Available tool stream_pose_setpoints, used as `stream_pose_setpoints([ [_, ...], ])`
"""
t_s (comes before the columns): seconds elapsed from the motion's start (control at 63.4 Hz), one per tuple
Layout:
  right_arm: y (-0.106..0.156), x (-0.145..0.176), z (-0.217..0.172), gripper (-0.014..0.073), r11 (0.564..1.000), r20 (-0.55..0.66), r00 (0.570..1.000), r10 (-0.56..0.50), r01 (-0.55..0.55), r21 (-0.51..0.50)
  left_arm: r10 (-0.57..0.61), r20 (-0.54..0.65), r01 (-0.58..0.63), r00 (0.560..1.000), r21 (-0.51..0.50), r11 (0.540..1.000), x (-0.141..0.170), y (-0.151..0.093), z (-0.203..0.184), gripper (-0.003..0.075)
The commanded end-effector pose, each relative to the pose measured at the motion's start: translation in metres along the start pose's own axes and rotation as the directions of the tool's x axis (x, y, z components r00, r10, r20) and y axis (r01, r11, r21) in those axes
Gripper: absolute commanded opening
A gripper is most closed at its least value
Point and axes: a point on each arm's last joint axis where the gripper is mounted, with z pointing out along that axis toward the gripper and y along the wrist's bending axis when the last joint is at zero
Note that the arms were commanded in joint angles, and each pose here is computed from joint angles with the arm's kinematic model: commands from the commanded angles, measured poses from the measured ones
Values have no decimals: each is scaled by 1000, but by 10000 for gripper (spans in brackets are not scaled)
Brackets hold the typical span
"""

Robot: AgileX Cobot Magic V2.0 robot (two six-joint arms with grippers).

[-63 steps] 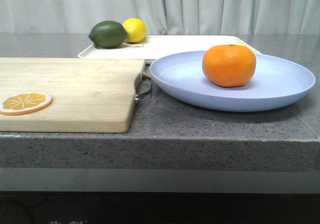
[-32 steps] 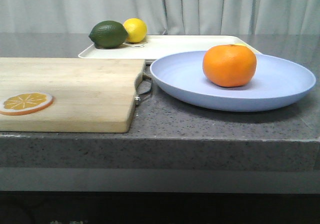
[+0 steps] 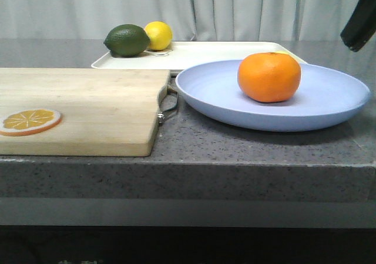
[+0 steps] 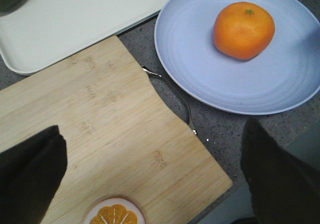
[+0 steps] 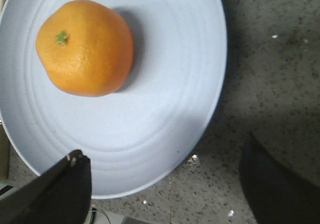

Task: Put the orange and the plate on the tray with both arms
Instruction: 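Move the right gripper to the plate rim nearest it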

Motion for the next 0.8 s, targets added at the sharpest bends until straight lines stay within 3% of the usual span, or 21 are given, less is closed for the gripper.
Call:
stream_pose_setpoints([
  [0.0, 6, -12, -6, 587, 998, 76, 997, 31, -28, -51, -3, 125, 4, 992, -10, 1000, -14, 1, -14, 684],
  [0.173, 2, -16, 11, 516, 995, 29, 997, 78, -76, -61, -1, 132, 3, 991, -11, 1000, -15, 1, -14, 684],
  [0.615, -6, -22, 45, 510, 979, -61, 981, 182, -186, -82, 1, 141, 1, 990, -13, 1000, -16, 1, -14, 684],
  [0.694, -7, -21, 47, 467, 979, -79, 980, 184, -190, -79, 1, 141, 1, 990, -13, 1000, -16, 1, -14, 684],
  [0.788, -7, -21, 48, 356, 978, -83, 979, 185, -192, -80, 6, 141, -4, 990, -17, 1000, -16, 2, -14, 684],
])
